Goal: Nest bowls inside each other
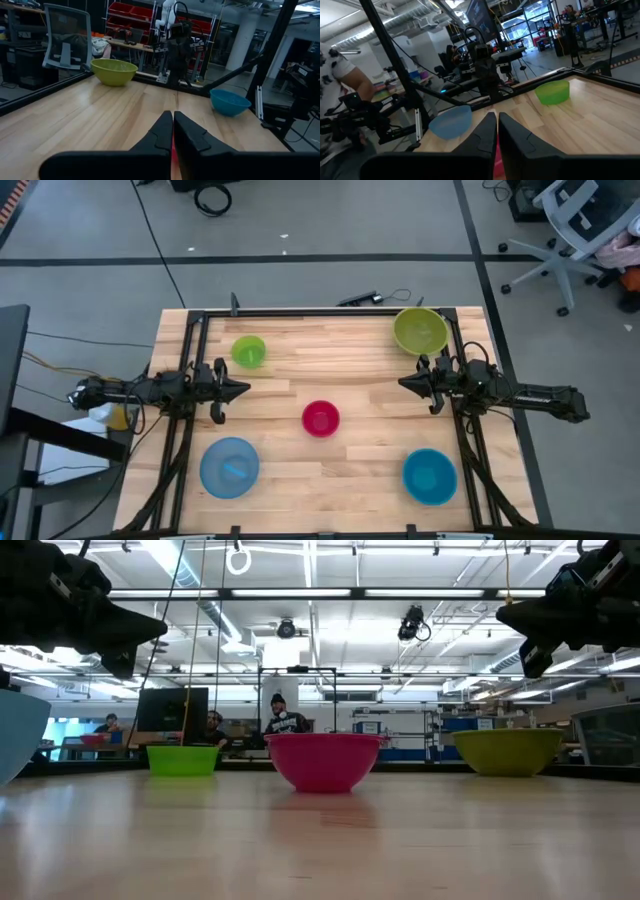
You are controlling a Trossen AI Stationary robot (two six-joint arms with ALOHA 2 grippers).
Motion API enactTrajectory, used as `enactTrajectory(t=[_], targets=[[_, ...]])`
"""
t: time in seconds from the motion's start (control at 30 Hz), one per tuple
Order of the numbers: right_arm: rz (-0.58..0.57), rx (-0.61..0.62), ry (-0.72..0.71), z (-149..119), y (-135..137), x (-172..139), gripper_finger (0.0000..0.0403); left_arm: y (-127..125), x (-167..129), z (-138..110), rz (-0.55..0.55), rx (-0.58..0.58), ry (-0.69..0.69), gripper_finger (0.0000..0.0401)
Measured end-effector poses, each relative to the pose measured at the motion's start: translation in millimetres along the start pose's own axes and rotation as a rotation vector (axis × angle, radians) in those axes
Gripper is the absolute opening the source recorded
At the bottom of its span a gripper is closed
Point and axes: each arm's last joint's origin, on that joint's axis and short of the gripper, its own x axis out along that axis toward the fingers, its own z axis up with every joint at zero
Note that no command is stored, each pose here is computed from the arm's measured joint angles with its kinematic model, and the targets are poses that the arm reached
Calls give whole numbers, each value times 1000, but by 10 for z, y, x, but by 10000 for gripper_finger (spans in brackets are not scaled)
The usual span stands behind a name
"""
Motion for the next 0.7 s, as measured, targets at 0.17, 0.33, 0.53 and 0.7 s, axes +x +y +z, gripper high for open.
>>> enactTrajectory(t=[0.17,0.33,0.53,0.7], targets=[[1,0,0,0,0,0,27,-1,-1,39,12,-21,-41,18],[0,0,0,0,0,0,27,-1,-6,101,27,-198,-112,18],[1,0,0,0,0,0,27,-7,-21,197,20,-315,-217,18],[-58,112,-128,92,5,-4,27,20,-5,188,121,-369,-224,18]])
